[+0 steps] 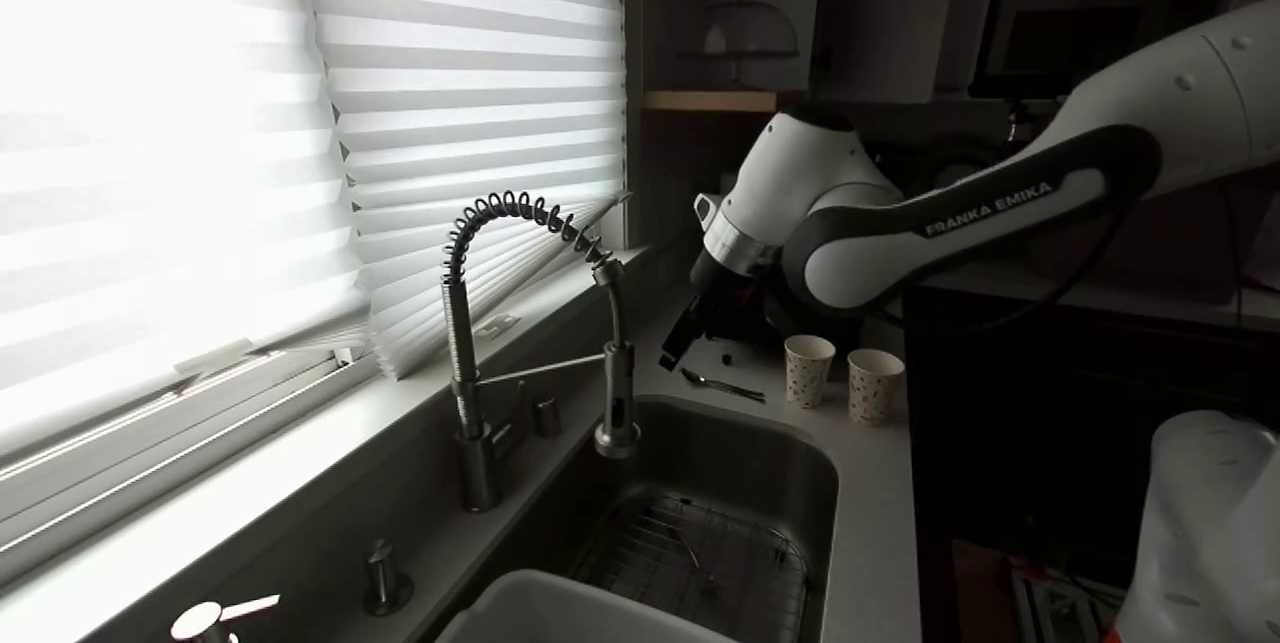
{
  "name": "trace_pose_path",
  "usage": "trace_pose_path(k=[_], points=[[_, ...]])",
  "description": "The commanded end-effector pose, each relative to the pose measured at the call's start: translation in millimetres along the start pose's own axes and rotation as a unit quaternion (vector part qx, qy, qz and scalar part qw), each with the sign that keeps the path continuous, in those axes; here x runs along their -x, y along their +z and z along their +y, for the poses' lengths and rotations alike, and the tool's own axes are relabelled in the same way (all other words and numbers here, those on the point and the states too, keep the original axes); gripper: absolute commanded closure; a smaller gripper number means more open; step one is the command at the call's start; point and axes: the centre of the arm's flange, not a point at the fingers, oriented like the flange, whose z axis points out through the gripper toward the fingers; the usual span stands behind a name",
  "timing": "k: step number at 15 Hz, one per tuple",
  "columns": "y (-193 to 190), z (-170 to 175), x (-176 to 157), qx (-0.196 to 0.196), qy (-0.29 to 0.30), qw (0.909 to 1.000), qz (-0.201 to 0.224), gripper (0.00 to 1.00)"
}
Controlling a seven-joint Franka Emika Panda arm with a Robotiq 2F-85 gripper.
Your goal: Push the faucet handle to the right then put water in both coffee cups and set them back down on the right side of the counter.
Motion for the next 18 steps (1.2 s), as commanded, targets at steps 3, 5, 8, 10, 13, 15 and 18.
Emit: trace_pose_path(k=[3, 5, 8, 10, 13, 15, 18], points=[[14, 12, -16, -0.046, -0.008, 0.9989, 0.009, 0.00], [21, 12, -22, -0.058, -0.006, 0.9983, 0.007, 0.00], [23, 9, -23, -0.061, -0.007, 0.9981, 0.006, 0.00], [39, 8, -28, -0.034, 0.002, 0.9994, 0.008, 0.00], [62, 6, -38, -0.039, -0.009, 0.9992, -0.006, 0.00], [77, 10, -50, -0.043, -0.010, 0.9989, -0.012, 0.00], [90, 11, -71, -0.082, -0.025, 0.9963, -0.009, 0.00]])
